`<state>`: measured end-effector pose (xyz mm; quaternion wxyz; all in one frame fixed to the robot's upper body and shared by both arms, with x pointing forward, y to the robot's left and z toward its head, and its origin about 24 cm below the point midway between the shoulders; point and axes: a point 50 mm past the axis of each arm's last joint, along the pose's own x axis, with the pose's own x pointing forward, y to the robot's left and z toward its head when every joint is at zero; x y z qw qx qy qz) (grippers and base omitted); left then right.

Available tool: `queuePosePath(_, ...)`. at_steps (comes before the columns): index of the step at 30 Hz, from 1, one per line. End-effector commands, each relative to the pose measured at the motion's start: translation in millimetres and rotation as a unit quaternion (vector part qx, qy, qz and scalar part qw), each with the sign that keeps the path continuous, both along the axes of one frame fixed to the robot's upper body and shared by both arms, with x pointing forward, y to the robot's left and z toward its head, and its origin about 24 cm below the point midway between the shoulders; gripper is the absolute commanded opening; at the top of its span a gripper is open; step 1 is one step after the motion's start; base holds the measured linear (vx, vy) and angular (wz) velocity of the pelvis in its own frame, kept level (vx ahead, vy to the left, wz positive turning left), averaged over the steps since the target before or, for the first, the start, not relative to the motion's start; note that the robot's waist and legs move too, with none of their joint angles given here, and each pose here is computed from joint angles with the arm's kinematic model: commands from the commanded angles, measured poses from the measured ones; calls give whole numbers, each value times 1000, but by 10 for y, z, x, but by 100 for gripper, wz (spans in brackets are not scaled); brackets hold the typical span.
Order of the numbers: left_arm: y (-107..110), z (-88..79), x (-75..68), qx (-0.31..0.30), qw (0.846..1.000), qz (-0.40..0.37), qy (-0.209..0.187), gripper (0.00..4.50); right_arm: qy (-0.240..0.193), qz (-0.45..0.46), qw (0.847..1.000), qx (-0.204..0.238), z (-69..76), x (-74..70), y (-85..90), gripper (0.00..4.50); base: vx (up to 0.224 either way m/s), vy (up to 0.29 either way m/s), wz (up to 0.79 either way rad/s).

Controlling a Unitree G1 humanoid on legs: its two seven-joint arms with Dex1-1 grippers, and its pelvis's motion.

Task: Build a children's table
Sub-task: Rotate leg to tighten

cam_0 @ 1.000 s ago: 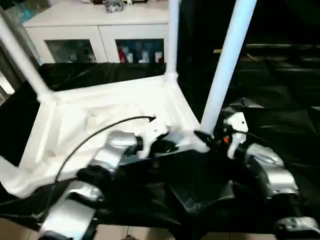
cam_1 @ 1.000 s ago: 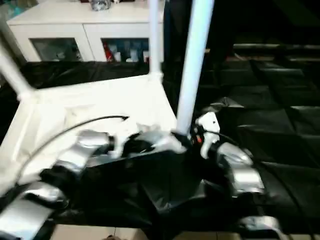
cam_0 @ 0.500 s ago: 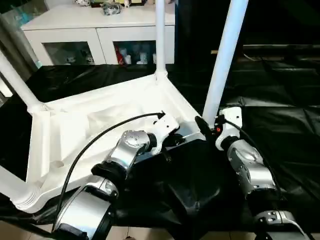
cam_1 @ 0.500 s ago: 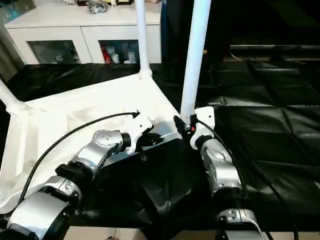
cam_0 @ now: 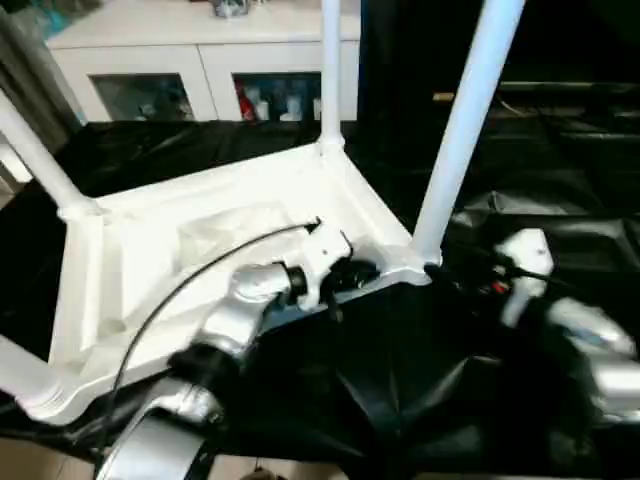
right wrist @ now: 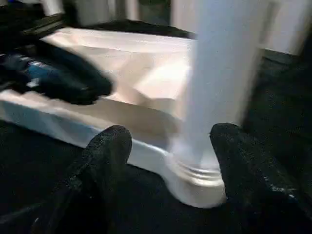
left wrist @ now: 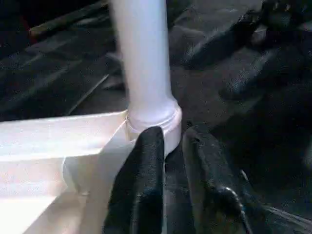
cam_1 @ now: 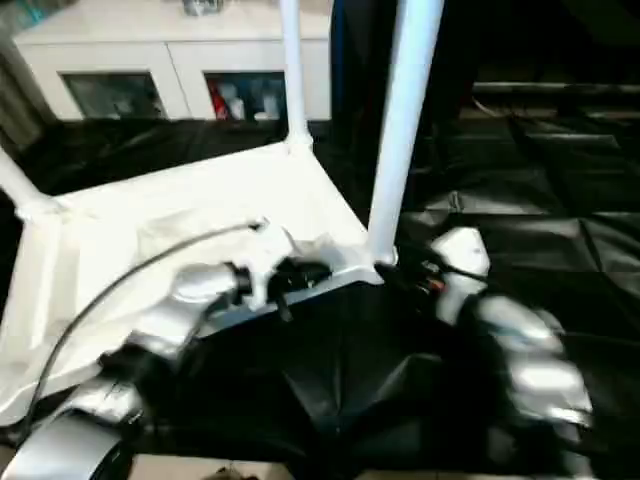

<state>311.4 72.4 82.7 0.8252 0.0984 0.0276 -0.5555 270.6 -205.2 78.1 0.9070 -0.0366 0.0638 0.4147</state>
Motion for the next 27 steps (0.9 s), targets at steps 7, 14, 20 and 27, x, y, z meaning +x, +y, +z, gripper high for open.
queuePosePath(7,662,-25,-561,36,994,62,81,173,26,48,998,31,-73,-13,383,302,0,0,0)
queuePosePath(14,1169,-108,-991,66,972,188,124,218,20,-44,996,75,-172,292,774,302,0,0,0)
queuePosePath(20,1378,-167,-1196,88,957,242,134,264,22,-112,989,95,-206,492,903,302,0,0,0)
queuePosePath(27,1481,-232,-1379,111,939,287,151,321,33,-270,956,108,-251,775,727,302,0,0,0)
